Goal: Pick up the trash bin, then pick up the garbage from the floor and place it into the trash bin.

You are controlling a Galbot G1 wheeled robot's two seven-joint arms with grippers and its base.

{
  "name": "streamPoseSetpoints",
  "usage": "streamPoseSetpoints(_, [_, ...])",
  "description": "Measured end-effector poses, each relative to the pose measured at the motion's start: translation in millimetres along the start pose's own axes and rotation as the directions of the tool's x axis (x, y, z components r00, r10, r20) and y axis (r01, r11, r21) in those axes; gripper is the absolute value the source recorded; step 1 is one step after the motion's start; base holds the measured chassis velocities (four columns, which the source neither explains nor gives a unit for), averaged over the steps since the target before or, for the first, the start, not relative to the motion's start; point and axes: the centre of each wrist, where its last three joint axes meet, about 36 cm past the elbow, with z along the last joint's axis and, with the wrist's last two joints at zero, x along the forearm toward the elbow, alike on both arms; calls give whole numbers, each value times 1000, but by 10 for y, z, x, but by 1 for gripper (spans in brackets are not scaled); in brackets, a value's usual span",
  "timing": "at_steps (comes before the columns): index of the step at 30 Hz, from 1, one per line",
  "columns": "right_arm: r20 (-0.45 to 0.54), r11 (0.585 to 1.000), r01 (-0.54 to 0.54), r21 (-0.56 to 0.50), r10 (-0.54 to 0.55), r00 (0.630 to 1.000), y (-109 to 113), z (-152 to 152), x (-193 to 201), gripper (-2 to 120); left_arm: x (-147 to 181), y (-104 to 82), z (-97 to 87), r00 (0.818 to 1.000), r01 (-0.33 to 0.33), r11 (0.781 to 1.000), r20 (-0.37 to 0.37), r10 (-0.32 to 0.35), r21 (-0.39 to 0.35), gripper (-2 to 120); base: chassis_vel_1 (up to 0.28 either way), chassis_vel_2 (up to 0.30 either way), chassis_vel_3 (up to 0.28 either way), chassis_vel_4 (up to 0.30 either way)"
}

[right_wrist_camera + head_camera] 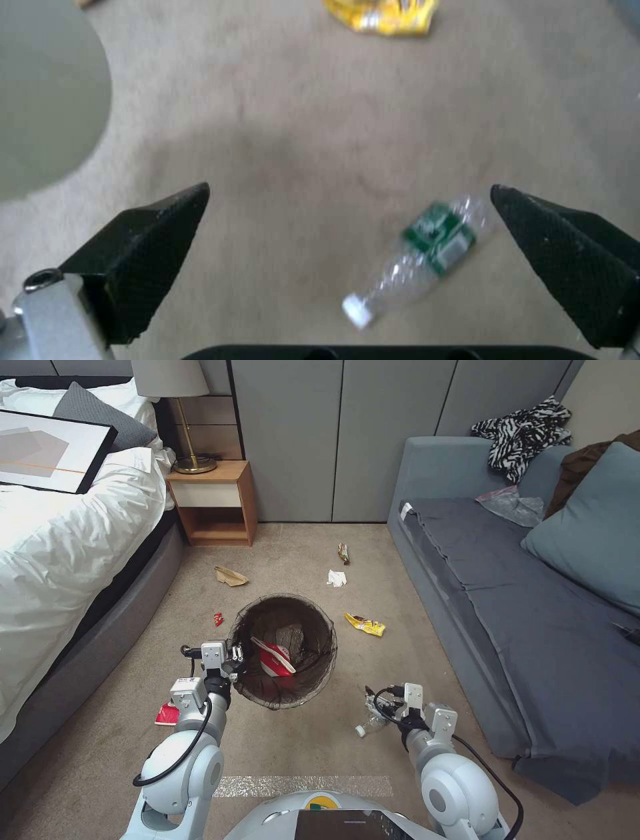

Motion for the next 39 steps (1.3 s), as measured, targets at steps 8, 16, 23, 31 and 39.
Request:
streamPoseSetpoints(8, [-98, 999, -48, -11, 46, 994, -62, 188, -466, 100, -5, -9, 6, 1000, -4, 1000, -1, 4, 0, 3, 0, 0, 0, 0])
streamPoseSetpoints(16, [-176, 997, -56, -59, 45, 983, -75, 233, -806, 100, -6, -10, 20, 1000, -2, 1000, -6, 2, -1, 3, 0, 0, 0, 0])
streamPoseSetpoints(23, [-214, 994, -80, -73, 63, 975, -108, 325, -1035, 100, -9, -27, 31, 1000, -5, 1000, -9, 5, -3, 3, 0, 0, 0, 0])
streamPoseSetpoints(31, [-202, 992, -107, -69, 91, 975, -148, 391, -1192, 100, -2, -14, 39, 1000, 0, 1000, -13, 0, -6, 3, 0, 0, 0, 0])
streamPoseSetpoints(39, [-171, 989, -128, -71, 115, 979, -257, 347, -1237, 100, -2, -22, 44, 1000, -2, 1000, -14, 2, -6, 3, 0, 0, 0, 0])
